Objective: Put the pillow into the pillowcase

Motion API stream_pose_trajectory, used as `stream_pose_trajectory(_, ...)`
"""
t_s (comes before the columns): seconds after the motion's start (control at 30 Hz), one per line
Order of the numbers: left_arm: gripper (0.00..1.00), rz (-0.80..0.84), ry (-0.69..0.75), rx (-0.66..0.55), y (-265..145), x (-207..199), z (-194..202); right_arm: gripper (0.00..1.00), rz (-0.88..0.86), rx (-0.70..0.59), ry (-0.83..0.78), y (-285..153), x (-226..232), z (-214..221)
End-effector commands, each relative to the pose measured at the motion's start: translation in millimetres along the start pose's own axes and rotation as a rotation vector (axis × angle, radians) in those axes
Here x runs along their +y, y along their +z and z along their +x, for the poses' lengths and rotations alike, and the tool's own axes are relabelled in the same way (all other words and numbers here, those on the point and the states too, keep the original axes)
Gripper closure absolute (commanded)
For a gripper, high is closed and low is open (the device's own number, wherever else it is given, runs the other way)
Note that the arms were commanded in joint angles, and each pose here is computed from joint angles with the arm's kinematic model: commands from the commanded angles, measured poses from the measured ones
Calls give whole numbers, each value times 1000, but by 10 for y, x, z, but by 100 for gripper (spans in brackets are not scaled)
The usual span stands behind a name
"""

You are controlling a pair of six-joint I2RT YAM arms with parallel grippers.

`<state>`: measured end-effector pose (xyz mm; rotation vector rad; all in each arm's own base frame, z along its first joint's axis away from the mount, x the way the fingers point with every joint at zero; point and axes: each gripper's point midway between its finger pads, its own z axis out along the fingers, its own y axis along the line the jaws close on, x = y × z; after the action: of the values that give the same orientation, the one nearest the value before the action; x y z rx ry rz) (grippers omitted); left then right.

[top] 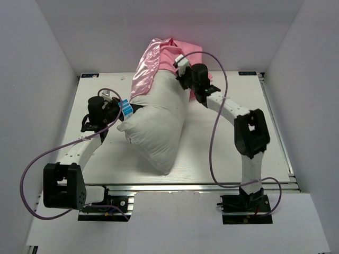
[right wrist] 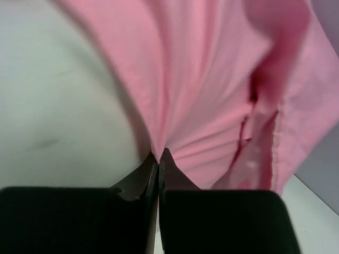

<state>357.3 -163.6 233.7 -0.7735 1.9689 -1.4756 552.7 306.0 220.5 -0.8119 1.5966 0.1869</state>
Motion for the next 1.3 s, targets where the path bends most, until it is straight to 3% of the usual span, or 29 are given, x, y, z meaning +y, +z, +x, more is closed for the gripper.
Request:
stream_pose_trajectory(0.0,100,65,83,6,-9,-261,-28,100,-270,-280,-61,-891,626,-1185)
stream_pose_trajectory(0.07,100,73,91,11,0,-275,-30,100,-405,-323,-70,-1260,1124,-1385)
stream_pose_trajectory(0.2,100,87,106,16,-13,-303,-16,100,-535,-389,-31,-1886,1632,-1722)
stream_pose_trajectory(0.43,100,125,128,14,-91,-407,28,100,-564,-338,72,-1933,1737,-1866)
stream_pose_trajectory(0.63,100,204,147,-7,-173,-711,8,100,-393,-54,137,-1272,1337,-943)
stream_pose_trajectory(0.67,100,212,150,-11,-179,-751,-1,100,-382,17,136,-1220,1334,-716)
stream_pose_trajectory(0.77,100,220,154,-11,-171,-789,-15,100,-371,70,111,-1243,1263,-507)
stream_pose_trajectory(0.8,100,215,151,-10,-158,-761,-17,94,-372,82,97,-1266,1268,-453)
stream_pose_trajectory(0.83,100,210,145,-8,-148,-731,-16,81,-372,82,87,-1295,1259,-451)
stream_pose_trajectory(0.87,100,196,128,-5,-127,-646,-9,66,-354,65,65,-1355,1193,-519)
stream_pose_trajectory(0.9,100,203,129,-7,-125,-639,-9,45,-342,69,56,-1390,1168,-501)
stream_pose_trajectory(0.97,100,201,106,-7,-123,-598,-1,29,-269,43,34,-1508,991,-619)
stream_pose_trajectory(1.07,100,208,107,-13,-110,-617,-22,15,-168,31,-28,-1656,793,-596)
stream_pose_trajectory(1.27,100,215,110,-12,-82,-652,-49,12,-119,112,-80,-1871,692,-165)
